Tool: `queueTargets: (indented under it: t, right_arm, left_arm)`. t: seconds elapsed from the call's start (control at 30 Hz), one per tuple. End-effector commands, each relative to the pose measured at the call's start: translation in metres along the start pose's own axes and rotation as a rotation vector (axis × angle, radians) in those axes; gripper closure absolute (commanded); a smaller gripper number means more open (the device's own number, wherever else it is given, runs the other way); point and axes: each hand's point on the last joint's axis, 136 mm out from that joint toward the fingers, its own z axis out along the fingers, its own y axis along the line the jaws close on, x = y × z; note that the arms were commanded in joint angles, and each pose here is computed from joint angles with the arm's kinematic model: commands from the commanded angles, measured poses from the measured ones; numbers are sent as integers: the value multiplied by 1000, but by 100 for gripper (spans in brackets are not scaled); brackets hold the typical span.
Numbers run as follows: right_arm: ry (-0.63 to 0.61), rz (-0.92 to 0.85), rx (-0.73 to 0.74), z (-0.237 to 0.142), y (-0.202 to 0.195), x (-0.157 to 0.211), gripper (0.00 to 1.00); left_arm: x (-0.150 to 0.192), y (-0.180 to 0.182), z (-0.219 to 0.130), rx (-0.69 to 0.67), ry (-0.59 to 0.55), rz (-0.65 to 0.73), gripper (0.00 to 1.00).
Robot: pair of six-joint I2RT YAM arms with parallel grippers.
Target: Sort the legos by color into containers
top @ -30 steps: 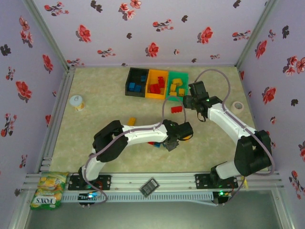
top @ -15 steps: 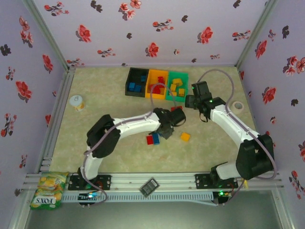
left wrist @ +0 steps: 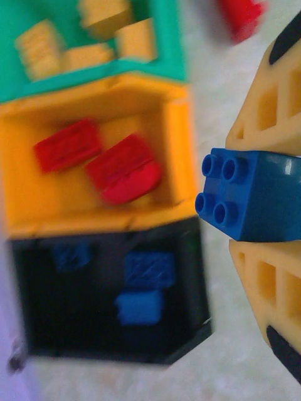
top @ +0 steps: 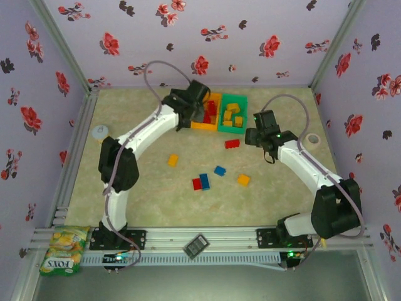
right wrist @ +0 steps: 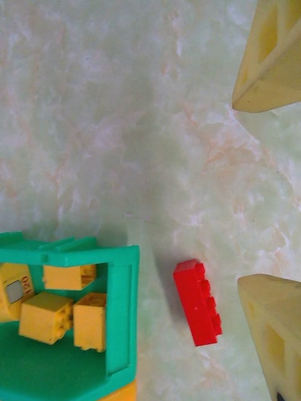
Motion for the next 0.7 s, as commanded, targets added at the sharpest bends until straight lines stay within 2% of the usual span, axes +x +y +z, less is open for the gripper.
queueTargets:
  t: [0.0, 0.2, 0.33, 0.43, 0.67]
  right_arm:
    - [3, 35, -15, -3, -1, 6, 31]
    - [22, 29, -36, -1, 3, 19, 31]
    - [39, 4, -48, 1, 11, 27, 31]
    - [53, -24, -48, 3, 17, 32, 31]
    - [82, -91, -87, 7, 41, 42, 30]
  left_arm:
    - [-22, 26, 30, -66, -22, -53, 74]
    - [-45, 58, 79, -90, -43, -131, 72]
    - [-51, 64, 95, -77, -51, -141, 49]
    - [-57, 63, 84, -58, -70, -141, 40]
    - [-54, 61, 26, 6, -82, -170, 37]
